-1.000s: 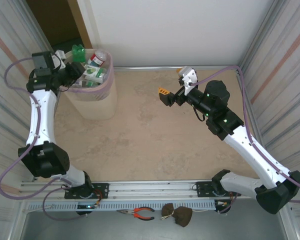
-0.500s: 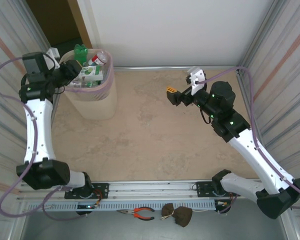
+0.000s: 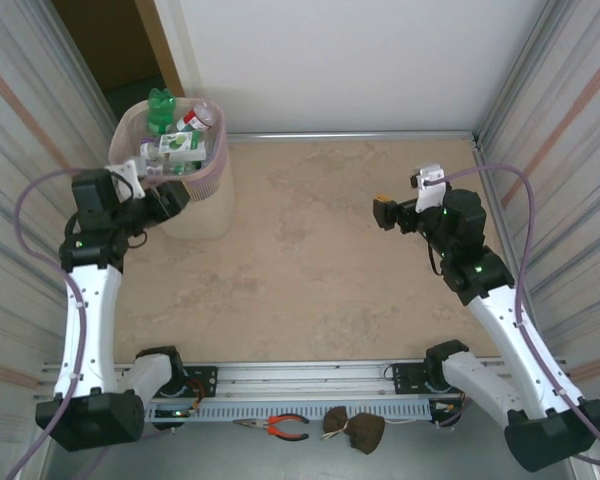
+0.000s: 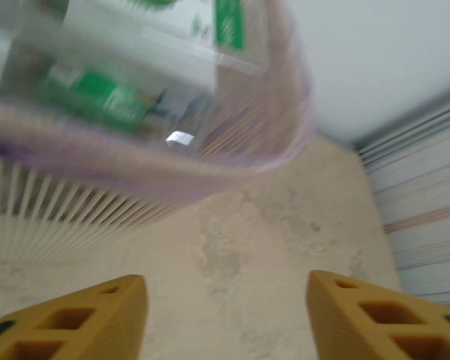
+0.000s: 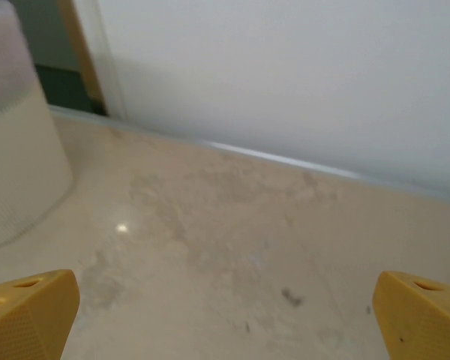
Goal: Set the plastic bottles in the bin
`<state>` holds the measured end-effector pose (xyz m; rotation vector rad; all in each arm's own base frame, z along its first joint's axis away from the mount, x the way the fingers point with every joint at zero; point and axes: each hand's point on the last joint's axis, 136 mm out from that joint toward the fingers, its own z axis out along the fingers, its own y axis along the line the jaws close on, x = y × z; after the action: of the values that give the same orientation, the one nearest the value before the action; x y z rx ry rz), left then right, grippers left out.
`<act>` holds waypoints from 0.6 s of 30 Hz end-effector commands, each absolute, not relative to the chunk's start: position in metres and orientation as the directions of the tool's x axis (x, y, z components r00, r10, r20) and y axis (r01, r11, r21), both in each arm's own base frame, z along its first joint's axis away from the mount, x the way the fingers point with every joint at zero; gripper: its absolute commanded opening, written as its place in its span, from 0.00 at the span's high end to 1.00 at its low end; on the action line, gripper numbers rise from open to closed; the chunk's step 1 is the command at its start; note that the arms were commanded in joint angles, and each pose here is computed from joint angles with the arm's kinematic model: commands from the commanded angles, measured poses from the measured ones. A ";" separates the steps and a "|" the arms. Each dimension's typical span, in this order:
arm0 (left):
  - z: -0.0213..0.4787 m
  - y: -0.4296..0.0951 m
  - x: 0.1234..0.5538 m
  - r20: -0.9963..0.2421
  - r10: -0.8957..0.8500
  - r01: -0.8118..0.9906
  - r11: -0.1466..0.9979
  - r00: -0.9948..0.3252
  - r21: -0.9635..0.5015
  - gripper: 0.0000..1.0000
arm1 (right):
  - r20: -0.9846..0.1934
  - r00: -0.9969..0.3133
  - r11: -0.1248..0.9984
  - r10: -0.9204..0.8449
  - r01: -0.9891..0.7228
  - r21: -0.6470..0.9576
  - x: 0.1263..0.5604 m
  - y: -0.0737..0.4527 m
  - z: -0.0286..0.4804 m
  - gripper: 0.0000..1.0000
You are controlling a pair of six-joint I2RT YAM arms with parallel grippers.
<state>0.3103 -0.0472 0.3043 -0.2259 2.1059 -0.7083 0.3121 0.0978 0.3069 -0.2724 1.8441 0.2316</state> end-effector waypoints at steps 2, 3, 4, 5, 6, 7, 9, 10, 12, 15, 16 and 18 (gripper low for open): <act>0.265 -0.034 0.307 -0.748 -0.353 0.058 0.885 -0.562 -0.462 0.26 | -0.920 -0.392 0.984 0.011 -0.160 0.079 0.317 0.061 0.253 0.01; 0.253 -0.032 0.307 -0.748 -0.353 0.042 0.891 -0.562 -0.452 0.22 | -0.913 -0.407 0.986 0.021 -0.140 0.085 0.318 0.055 0.242 0.01; 0.244 -0.032 0.307 -0.757 -0.344 0.043 0.897 -0.556 -0.439 0.17 | -0.907 -0.418 0.989 0.038 -0.112 0.093 0.320 0.047 0.230 0.01; 0.233 -0.032 0.308 -0.762 -0.333 0.040 0.905 -0.555 -0.424 0.12 | -0.902 -0.427 0.991 0.065 -0.075 0.108 0.322 0.037 0.219 0.01; 0.224 -0.032 0.309 -0.768 -0.320 0.032 0.914 -0.555 -0.405 0.08 | -0.898 -0.431 0.991 0.089 -0.053 0.124 0.324 0.031 0.211 0.01; 0.215 -0.030 0.310 -0.775 -0.304 0.016 0.927 -0.554 -0.374 0.04 | -0.894 -0.431 0.989 0.119 -0.023 0.143 0.326 0.021 0.202 0.01; 0.196 -0.027 0.313 -0.788 -0.257 -0.012 0.953 -0.559 -0.303 0.01 | -0.887 -0.433 0.986 0.162 0.037 0.162 0.329 0.005 0.186 0.01; 0.188 -0.025 0.315 -0.793 -0.235 -0.022 0.963 -0.561 -0.270 0.01 | -0.886 -0.425 0.983 0.184 0.073 0.169 0.331 -0.004 0.180 0.01; 0.173 -0.022 0.319 -0.807 -0.190 -0.036 0.978 -0.560 -0.205 0.01 | -0.887 -0.402 0.973 0.226 0.128 0.190 0.333 -0.018 0.170 0.01; 0.156 -0.018 0.325 -0.838 -0.106 -0.048 0.994 -0.535 -0.095 0.01 | -0.898 -0.371 0.967 0.238 0.179 0.182 0.337 -0.030 0.154 0.01; 0.152 -0.017 0.329 -0.852 -0.074 -0.047 0.997 -0.518 -0.058 0.01 | -0.895 -0.379 0.966 0.235 0.195 0.172 0.339 -0.033 0.144 0.01; 0.142 -0.015 0.334 -0.864 -0.029 -0.045 0.999 -0.502 -0.007 0.01 | -0.898 -0.377 0.964 0.228 0.217 0.154 0.343 -0.039 0.133 0.01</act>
<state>0.3148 -0.0323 0.1310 -0.0919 2.2259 -0.1634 0.3282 -0.0272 0.1189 0.2722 2.0911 0.0479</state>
